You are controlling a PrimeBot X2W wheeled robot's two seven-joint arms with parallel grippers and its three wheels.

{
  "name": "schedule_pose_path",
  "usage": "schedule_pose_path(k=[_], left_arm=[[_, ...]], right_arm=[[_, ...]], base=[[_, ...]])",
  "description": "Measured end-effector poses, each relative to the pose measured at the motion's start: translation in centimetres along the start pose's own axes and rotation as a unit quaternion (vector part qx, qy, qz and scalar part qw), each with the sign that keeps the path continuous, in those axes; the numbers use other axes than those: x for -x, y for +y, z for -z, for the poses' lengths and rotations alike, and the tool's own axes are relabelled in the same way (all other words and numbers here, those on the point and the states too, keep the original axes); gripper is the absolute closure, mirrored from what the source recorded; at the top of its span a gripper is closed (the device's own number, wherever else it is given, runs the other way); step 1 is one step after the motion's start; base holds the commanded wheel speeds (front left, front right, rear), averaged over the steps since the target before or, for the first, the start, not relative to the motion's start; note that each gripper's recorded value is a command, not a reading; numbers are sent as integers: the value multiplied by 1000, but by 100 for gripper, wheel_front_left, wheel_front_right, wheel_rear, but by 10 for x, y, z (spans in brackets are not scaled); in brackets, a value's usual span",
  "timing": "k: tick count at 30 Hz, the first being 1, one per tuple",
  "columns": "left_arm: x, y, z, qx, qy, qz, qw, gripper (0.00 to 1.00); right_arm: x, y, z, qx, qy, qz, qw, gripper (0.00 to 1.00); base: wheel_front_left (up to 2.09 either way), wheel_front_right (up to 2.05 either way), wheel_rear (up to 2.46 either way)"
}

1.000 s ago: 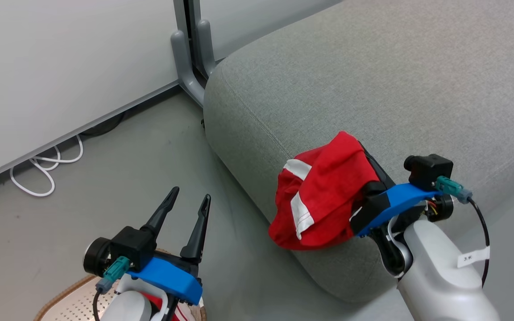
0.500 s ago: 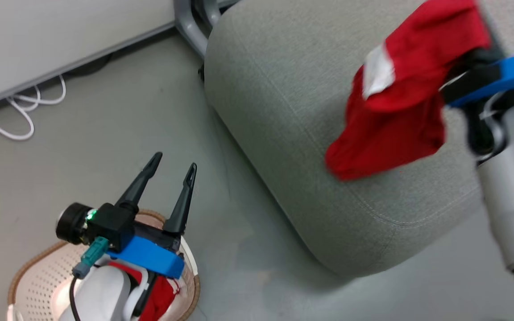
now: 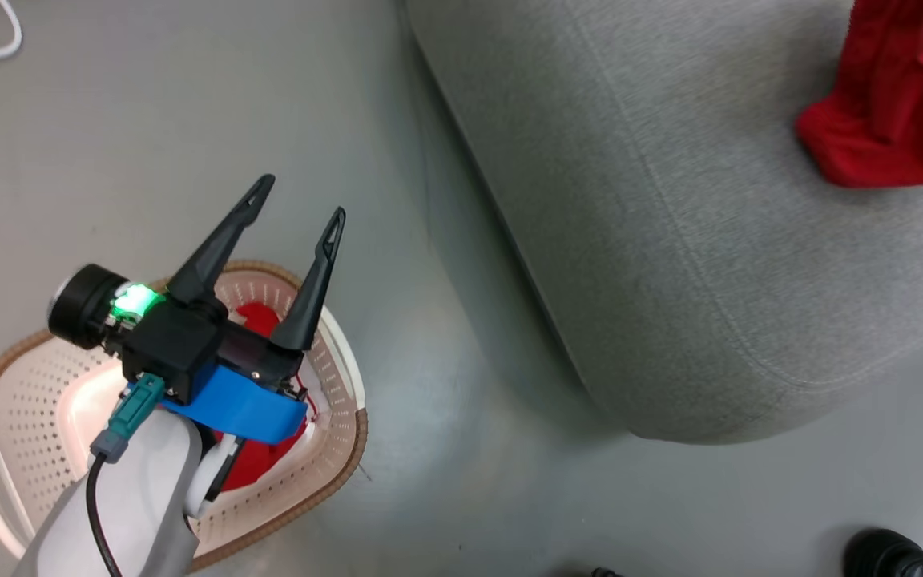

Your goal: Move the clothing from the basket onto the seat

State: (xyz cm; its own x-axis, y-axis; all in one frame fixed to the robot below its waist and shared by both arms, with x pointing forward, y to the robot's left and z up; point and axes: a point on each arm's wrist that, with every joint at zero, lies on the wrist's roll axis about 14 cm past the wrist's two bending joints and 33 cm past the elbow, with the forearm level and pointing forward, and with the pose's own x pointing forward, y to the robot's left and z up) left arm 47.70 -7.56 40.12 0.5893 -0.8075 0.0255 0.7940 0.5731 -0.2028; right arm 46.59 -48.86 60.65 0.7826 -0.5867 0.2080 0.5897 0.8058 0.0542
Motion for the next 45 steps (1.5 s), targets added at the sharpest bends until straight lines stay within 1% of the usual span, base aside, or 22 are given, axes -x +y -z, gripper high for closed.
schedule_pose_path(k=[1, 6, 9, 13, 22, 23, 24, 25, 26, 38, 45], left_arm=[[0, 7, 6, -1, 1, -3, 1000, 0], [4, 21, 22, 6, 7, -12, 1000, 0], [8, 28, 30, 8, 14, -22, 1000, 0], [12, 34, 33, 5, 18, -29, 999, 0], [13, 33, 22, 3, 10, -37, 999, 0], [13, 32, 21, 2, 9, -38, 999, 0], [13, 32, 19, 1, 8, -38, 999, 0], [13, 31, 17, 1, 7, -38, 999, 0], [13, 31, 15, 0, 6, -38, 999, 0], [16, 25, 4, -1, 2, -44, 999, 0], [21, 18, -11, 4, -5, -57, 998, 0]], right_arm=[[1, -3, 26, 4, 24, 11, 1000, 100], [18, -7, 96, 26, 103, 30, 994, 100], [26, -3, 124, 24, 133, 35, 990, 100], [30, -1, 138, 30, 149, 37, 988, 100], [30, 4, 135, 31, 148, 31, 988, 100], [31, 4, 135, 33, 150, 30, 988, 87], [32, 4, 135, 33, 152, 30, 987, 58], [32, 3, 135, 33, 152, 30, 987, 6], [32, 3, 134, 33, 151, 30, 987, 0], [45, -5, 130, 36, 163, 31, 986, 0], [62, 5, 127, 39, 162, 5, 986, 0]], base=[[0, 0, 0], [0, 0, 0], [0, 0, 0], [0, 0, 0], [0, 0, 0], [0, 0, 0], [0, 0, 0], [0, 0, 0], [0, 0, 0], [0, 0, 0], [0, 0, 0]])
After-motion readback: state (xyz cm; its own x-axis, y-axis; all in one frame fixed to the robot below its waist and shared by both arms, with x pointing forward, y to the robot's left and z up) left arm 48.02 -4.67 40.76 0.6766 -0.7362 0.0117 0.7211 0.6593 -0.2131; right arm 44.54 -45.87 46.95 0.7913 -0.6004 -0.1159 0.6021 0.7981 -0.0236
